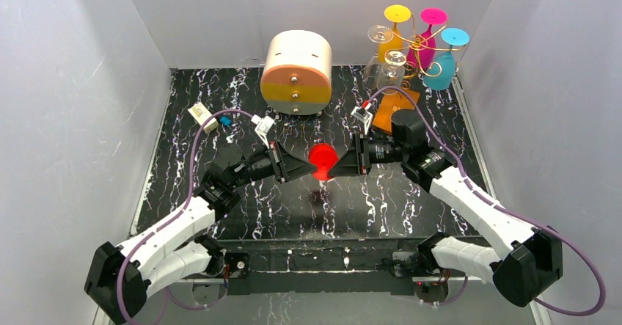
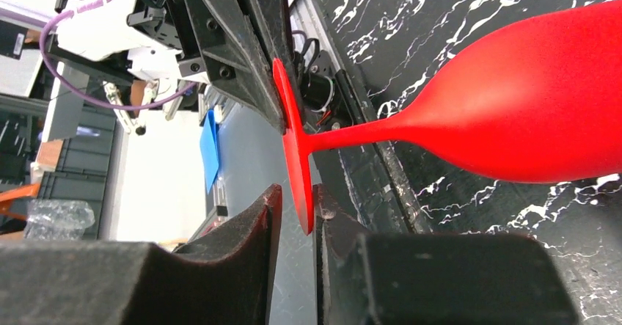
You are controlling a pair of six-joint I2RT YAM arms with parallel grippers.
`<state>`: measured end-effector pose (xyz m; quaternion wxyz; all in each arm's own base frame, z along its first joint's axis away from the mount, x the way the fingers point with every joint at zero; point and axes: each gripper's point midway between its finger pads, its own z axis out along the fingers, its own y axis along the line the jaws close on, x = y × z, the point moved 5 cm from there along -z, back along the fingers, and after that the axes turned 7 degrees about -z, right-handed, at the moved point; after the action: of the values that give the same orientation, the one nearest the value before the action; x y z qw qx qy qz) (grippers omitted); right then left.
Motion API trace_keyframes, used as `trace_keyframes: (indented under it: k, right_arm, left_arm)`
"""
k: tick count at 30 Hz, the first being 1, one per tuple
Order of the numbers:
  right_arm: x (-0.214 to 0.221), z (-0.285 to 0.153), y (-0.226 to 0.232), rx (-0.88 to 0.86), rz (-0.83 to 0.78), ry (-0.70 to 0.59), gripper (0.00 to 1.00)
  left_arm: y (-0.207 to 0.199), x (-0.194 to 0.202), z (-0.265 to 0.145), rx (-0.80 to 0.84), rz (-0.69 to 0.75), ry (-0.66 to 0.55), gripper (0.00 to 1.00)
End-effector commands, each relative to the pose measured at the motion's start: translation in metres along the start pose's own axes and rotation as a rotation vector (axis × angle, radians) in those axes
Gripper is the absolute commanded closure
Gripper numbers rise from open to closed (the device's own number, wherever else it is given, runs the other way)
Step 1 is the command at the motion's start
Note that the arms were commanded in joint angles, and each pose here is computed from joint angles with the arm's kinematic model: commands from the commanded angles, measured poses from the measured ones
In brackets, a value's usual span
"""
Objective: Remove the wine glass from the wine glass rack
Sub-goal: Place the wine glass at the center of the board.
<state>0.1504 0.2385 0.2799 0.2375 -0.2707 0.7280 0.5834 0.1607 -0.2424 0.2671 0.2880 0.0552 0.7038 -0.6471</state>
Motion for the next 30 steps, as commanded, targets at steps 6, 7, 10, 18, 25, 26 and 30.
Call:
trace_keyframes:
  k: [6, 7, 10, 18, 25, 26, 30]
  right_arm:
    - [-0.004, 0.001, 0.022, -0.096, -0.096, -0.003, 0.88]
    - [-0.007, 0.001, 0.023, -0.101, -0.108, -0.017, 0.9]
    - [-0.007, 0.003, 0.021, -0.094, -0.108, -0.026, 0.96]
    - [-0.005, 0.006, 0.017, -0.066, -0.135, -0.039, 0.99]
    - [-0.001, 0.005, 0.008, -0.002, -0.212, -0.029, 0.99]
    - [0.001, 0.005, 0.006, 0.015, -0.229, -0.026, 0.99]
    - [0.007, 0.004, -0.004, 0.054, -0.301, -0.015, 0.99]
  left_arm:
    - [-0.022, -0.008, -0.004, 0.061, 0.052, -0.03, 1.0]
    - [-0.022, -0.007, -0.004, 0.061, 0.053, -0.028, 1.0]
    - [-0.022, -0.007, -0.005, 0.054, 0.059, -0.022, 1.0]
    - [-0.011, -0.008, -0.01, -0.096, 0.12, 0.008, 0.71]
    - [-0.006, -0.008, -0.016, -0.17, 0.142, 0.015, 0.28]
    - [-0.006, -0.009, -0.017, -0.174, 0.144, 0.007, 0.23]
    - [-0.005, -0.016, -0.026, -0.248, 0.174, -0.051, 0.07]
